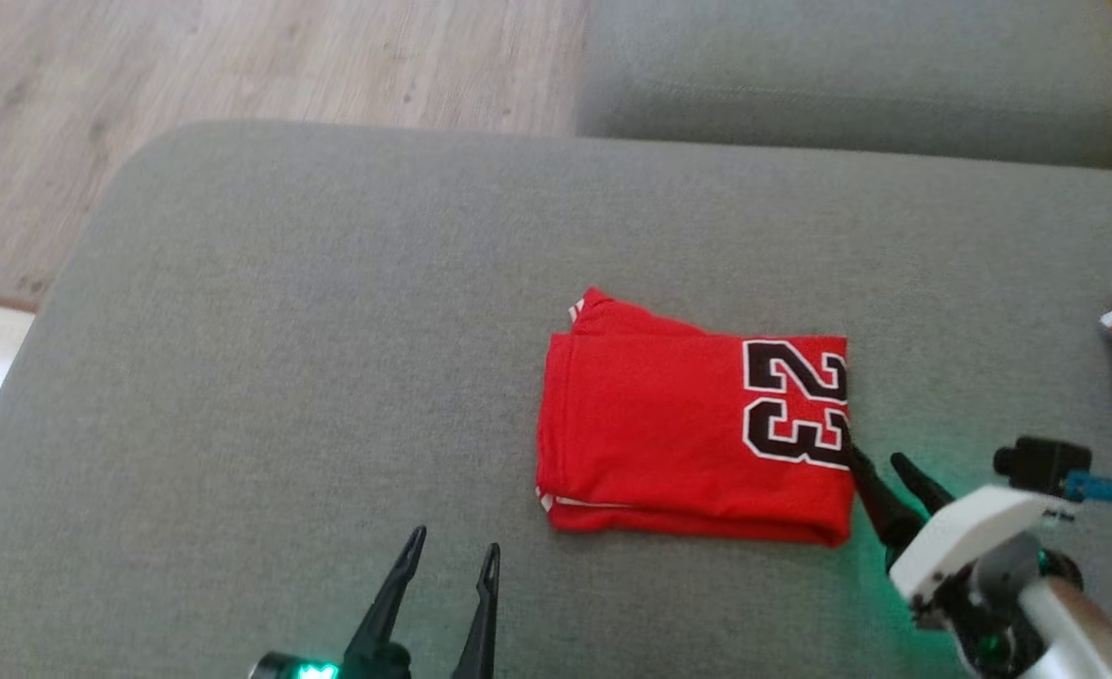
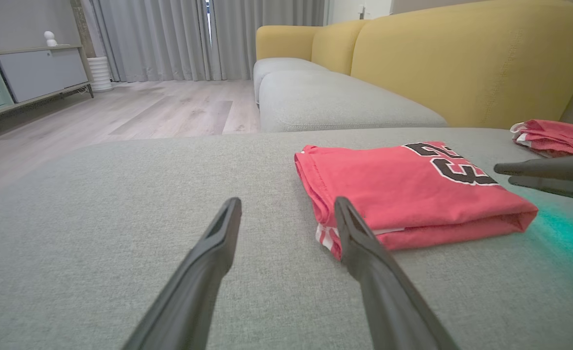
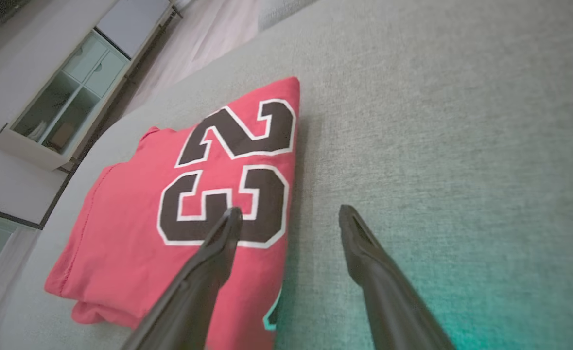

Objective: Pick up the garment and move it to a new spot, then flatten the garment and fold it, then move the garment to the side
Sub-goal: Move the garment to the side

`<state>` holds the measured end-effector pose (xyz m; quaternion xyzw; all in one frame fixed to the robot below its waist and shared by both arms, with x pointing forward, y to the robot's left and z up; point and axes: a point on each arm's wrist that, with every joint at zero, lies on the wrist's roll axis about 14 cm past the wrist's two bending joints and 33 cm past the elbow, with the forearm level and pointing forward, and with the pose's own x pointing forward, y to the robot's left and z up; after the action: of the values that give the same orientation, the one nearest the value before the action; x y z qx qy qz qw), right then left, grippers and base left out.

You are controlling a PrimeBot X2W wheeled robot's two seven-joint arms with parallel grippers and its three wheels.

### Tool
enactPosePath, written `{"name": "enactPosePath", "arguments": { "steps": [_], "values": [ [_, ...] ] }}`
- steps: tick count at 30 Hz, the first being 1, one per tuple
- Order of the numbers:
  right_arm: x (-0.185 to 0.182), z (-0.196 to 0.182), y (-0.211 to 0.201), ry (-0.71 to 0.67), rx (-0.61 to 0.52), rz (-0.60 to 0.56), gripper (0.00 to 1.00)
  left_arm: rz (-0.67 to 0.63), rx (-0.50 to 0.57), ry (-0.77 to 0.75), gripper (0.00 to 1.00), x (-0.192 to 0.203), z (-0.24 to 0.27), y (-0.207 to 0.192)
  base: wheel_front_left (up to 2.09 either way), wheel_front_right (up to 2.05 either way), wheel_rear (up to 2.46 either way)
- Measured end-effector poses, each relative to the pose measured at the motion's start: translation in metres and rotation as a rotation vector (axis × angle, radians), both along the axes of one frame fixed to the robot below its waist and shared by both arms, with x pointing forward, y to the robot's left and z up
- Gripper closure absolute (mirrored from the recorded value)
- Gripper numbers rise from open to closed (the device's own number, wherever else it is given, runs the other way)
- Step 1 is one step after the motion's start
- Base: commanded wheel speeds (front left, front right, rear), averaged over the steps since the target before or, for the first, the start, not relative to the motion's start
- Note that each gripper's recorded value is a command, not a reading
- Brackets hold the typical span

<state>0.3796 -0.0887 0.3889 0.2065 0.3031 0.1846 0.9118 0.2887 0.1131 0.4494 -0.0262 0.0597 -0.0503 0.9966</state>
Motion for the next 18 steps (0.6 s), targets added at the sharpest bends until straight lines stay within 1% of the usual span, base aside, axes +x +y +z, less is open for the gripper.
{"name": "enactPosePath", "arguments": {
  "steps": [3, 6, 7, 8, 9, 10, 14, 16, 18],
  "values": [
    [0.007, -0.008, 0.005, 0.073, 0.024, 0.02, 0.0, 0.01, 0.005, 0.003, 0.0, 0.006, 0.0, 0.004, 0.0, 0.0, 0.0],
    [0.01, -0.011, 0.021, 0.12, 0.068, 0.051, 0.0, 0.018, 0.008, 0.012, 0.0, 0.01, -0.002, 0.006, 0.0, 0.0, 0.0],
    [0.011, -0.012, 0.025, 0.127, 0.076, 0.063, 0.07, 0.019, 0.009, 0.014, 0.0, 0.011, -0.003, 0.007, 0.0, 0.0, 0.0],
    [0.012, -0.011, 0.029, 0.13, 0.086, 0.072, 0.51, 0.019, 0.01, 0.017, 0.0, 0.012, -0.004, 0.007, 0.0, 0.0, 0.0],
    [0.013, -0.011, 0.033, 0.132, 0.092, 0.084, 0.51, 0.019, 0.01, 0.019, 0.0, 0.013, -0.004, 0.007, 0.0, 0.0, 0.0],
    [0.015, -0.01, 0.035, 0.133, 0.101, 0.089, 1.0, 0.018, 0.01, 0.022, 0.0, 0.014, -0.005, 0.007, 0.0, 0.0, 0.0],
    [0.015, -0.006, 0.029, 0.119, 0.114, 0.088, 1.0, 0.008, 0.007, 0.027, 0.0, 0.015, -0.007, 0.003, 0.0, 0.0, 0.0],
    [0.019, -0.003, 0.013, 0.091, 0.083, 0.078, 1.0, -0.004, 0.006, 0.029, 0.0, 0.017, -0.007, 0.0, 0.0, 0.0, 0.0],
    [0.025, 0.0, -0.015, 0.052, 0.034, 0.042, 1.0, -0.022, 0.003, 0.03, 0.0, 0.019, -0.007, -0.005, 0.0, 0.0, 0.0]
  ]
}}
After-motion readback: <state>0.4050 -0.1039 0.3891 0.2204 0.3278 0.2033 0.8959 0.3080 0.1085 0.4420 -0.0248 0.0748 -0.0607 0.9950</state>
